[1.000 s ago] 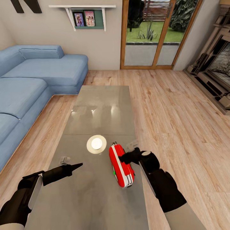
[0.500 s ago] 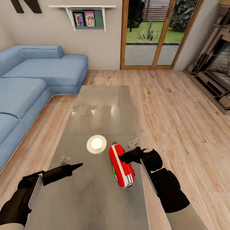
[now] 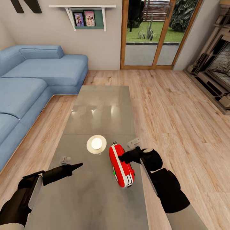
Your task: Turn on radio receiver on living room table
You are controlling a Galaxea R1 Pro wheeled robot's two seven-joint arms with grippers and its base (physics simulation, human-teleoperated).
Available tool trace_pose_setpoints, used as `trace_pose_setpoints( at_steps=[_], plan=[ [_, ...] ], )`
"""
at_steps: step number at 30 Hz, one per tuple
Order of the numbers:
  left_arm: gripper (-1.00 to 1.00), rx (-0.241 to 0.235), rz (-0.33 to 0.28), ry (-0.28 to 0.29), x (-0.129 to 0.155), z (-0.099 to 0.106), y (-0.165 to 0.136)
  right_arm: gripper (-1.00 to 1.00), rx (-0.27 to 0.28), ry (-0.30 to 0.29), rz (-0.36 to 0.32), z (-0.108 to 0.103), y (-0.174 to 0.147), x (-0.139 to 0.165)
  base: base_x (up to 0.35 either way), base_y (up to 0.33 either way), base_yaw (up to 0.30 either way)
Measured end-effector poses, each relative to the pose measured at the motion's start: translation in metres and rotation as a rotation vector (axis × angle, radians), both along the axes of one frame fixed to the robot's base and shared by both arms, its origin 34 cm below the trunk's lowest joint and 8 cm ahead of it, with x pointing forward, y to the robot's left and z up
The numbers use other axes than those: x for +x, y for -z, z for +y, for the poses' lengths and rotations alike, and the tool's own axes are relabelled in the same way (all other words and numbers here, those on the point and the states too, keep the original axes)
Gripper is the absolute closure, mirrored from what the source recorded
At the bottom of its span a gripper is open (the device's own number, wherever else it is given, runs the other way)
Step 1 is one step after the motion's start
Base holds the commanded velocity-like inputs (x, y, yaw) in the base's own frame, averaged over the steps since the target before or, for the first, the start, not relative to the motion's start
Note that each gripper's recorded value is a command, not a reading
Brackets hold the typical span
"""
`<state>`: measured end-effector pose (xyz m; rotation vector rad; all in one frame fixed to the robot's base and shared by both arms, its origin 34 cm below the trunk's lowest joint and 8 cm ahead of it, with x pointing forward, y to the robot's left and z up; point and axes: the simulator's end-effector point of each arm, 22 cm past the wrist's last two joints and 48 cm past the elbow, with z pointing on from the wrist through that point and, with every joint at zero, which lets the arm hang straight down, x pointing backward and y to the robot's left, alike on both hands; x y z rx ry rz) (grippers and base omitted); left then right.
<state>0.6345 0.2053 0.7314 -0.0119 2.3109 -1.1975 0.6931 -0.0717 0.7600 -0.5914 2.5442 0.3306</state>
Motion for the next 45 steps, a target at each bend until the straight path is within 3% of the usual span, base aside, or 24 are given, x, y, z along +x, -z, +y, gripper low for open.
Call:
trace_pose_setpoints(
  at_steps=[27,45],
  plan=[
    [1.00,-0.003,-0.004,0.000,0.000,0.000,-0.001,-1.00,-0.024,0.005,-0.014,-0.013,-0.001,0.003,-0.072,0.000,0.000],
    [1.00,-0.003,-0.006,-0.002,0.001,0.000,-0.001,-1.00,-0.024,0.008,-0.013,-0.014,0.000,0.004,-0.248,0.000,0.000]
  ],
)
